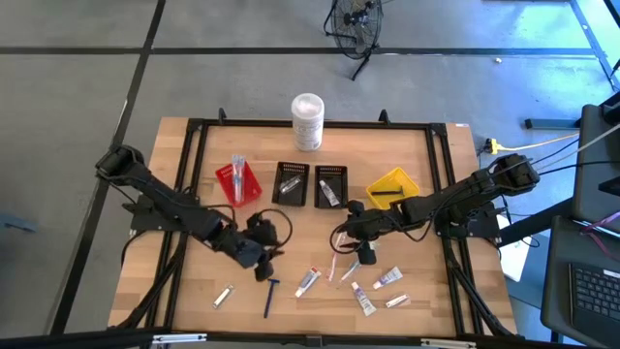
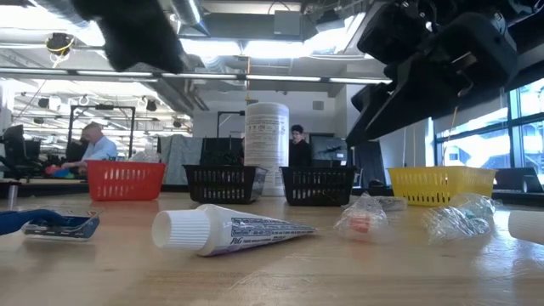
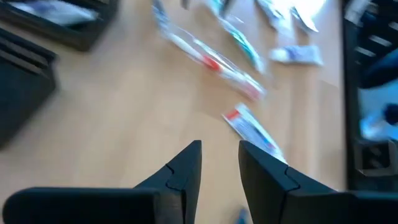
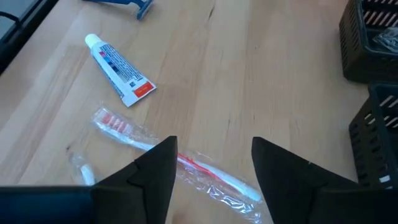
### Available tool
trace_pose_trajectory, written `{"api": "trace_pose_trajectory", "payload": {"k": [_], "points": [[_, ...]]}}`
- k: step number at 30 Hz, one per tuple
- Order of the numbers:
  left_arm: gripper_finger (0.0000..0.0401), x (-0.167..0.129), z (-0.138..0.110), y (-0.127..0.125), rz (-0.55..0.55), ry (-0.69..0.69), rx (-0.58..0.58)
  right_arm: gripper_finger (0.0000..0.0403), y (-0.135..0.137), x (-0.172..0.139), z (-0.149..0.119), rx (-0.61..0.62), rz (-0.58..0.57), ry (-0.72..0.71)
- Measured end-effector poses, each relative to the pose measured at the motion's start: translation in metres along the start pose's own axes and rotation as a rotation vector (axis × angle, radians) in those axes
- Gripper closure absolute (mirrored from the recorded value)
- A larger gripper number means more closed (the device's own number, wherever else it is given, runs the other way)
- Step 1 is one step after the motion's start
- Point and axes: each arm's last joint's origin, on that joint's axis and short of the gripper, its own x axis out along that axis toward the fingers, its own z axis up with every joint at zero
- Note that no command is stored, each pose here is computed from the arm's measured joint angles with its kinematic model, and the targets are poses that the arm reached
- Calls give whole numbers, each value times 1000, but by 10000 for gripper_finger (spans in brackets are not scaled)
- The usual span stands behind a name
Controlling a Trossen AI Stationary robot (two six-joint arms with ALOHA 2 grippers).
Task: Pick & Place Travel size toiletries
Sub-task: Put the silver nail cutter into the left black bin
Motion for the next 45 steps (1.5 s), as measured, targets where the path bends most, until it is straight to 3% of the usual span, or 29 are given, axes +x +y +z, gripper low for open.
{"api": "trace_pose_trajectory", "payload": {"k": [8, 19, 30, 37, 42, 45], "points": [[320, -11, -24, -12, -75, 178, -73, 216, -2, 0, 0, -54, -4, -2], [306, -24, -54, -3, 14, 577, -193, 222, -20, 0, 10, -112, -54, -88], [255, -23, -75, -16, 40, 689, -314, 211, -35, -1, 11, -78, -97, -95], [251, -9, -111, -28, 148, 847, -366, 217, -36, -1, 11, -78, -87, -95], [251, 2, -122, -38, 100, 852, -374, 226, -36, -1, 11, -73, -87, -95], [251, 5, -130, -38, 141, 882, -379, 230, -36, -1, 11, -73, -86, -95]]}}
